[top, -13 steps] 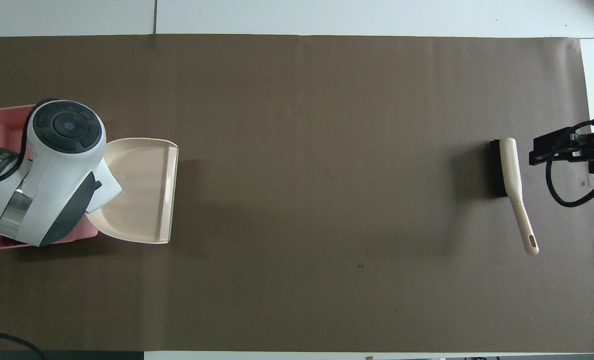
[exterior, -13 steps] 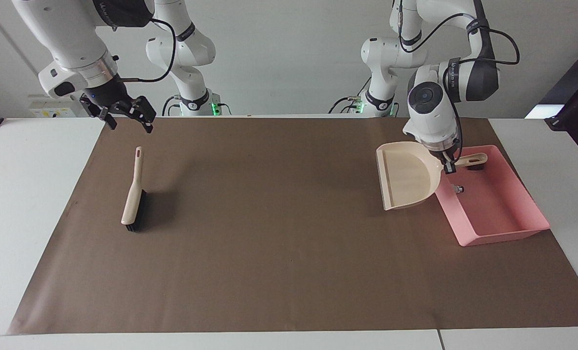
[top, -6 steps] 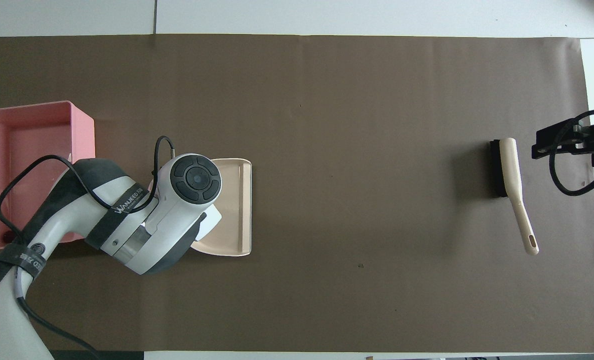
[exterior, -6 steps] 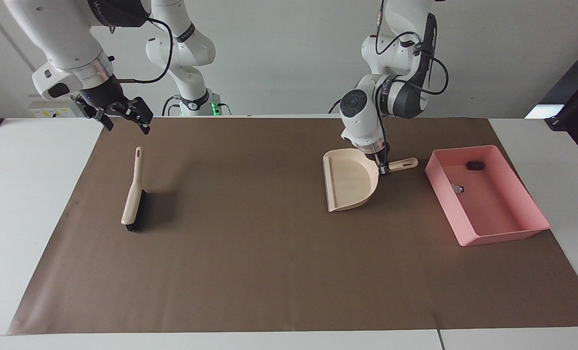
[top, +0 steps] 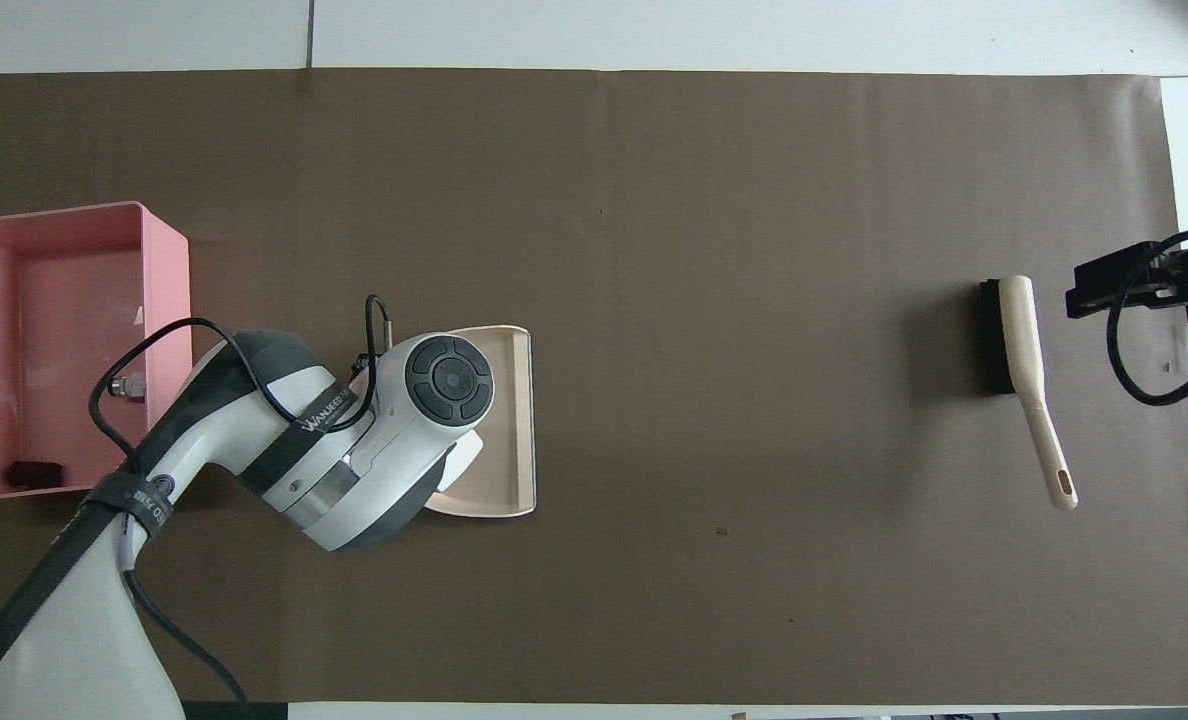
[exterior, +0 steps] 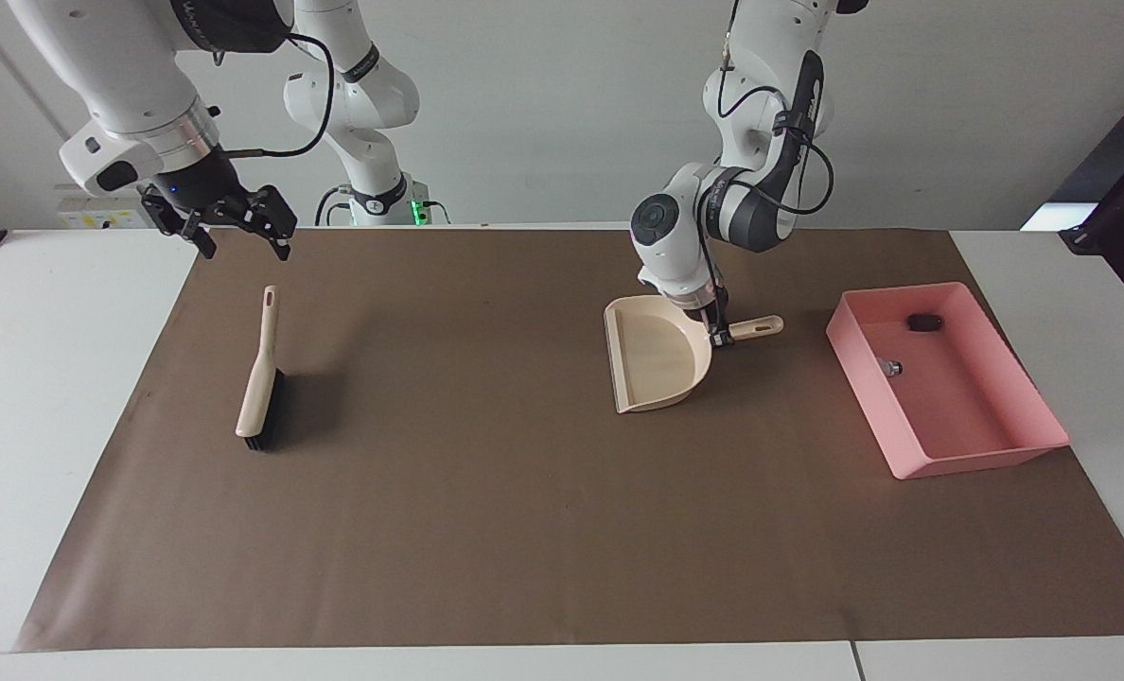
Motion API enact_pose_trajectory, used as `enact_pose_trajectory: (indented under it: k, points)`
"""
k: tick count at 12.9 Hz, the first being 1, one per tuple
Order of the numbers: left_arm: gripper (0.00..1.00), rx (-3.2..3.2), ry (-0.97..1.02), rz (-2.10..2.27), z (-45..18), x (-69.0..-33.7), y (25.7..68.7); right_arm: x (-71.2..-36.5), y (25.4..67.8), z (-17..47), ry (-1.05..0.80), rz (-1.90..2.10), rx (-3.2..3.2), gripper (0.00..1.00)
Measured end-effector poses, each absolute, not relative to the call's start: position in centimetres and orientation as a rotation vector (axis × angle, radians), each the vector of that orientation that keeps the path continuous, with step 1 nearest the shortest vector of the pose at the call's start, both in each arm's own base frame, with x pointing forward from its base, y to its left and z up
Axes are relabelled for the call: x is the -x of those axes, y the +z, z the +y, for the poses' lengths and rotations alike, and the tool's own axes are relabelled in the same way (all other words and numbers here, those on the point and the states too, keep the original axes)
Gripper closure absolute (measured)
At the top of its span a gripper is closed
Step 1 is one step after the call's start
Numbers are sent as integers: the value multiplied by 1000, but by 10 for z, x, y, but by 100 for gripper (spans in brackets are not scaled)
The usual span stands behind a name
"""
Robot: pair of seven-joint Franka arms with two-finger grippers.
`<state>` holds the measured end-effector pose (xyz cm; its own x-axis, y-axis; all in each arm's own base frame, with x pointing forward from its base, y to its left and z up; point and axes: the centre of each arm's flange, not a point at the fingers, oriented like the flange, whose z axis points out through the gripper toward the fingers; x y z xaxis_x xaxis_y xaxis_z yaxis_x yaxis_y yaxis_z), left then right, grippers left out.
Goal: Clean e-waste and dump in bin
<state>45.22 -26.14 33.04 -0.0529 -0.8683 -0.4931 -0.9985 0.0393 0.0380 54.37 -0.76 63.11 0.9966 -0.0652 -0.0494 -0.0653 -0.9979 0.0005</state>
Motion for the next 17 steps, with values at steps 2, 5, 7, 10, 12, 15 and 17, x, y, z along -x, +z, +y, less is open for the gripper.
enact_pose_trajectory:
  k: [2,5,7,10,12,15,17]
  points:
    - [67,1893,540,1988,-261,-452,330,-544,632,-7,76,97,3141,0]
    - [67,1894,529,1990,-261,-453,330,-544,630,-7,83,98,3141,0]
    - [67,1895,510,1995,-262,-454,331,-543,627,-9,96,103,3141,0]
    - [67,1898,505,1993,-262,-455,331,-543,624,-9,108,104,3140,0]
    - [60,1920,481,1971,-260,-460,339,-543,624,-9,108,104,3140,0]
    - [27,2056,411,1803,-238,-470,375,-543,624,-9,108,104,3140,0]
    - [4,2219,350,1576,-208,-478,400,-543,624,-9,108,104,3140,0]
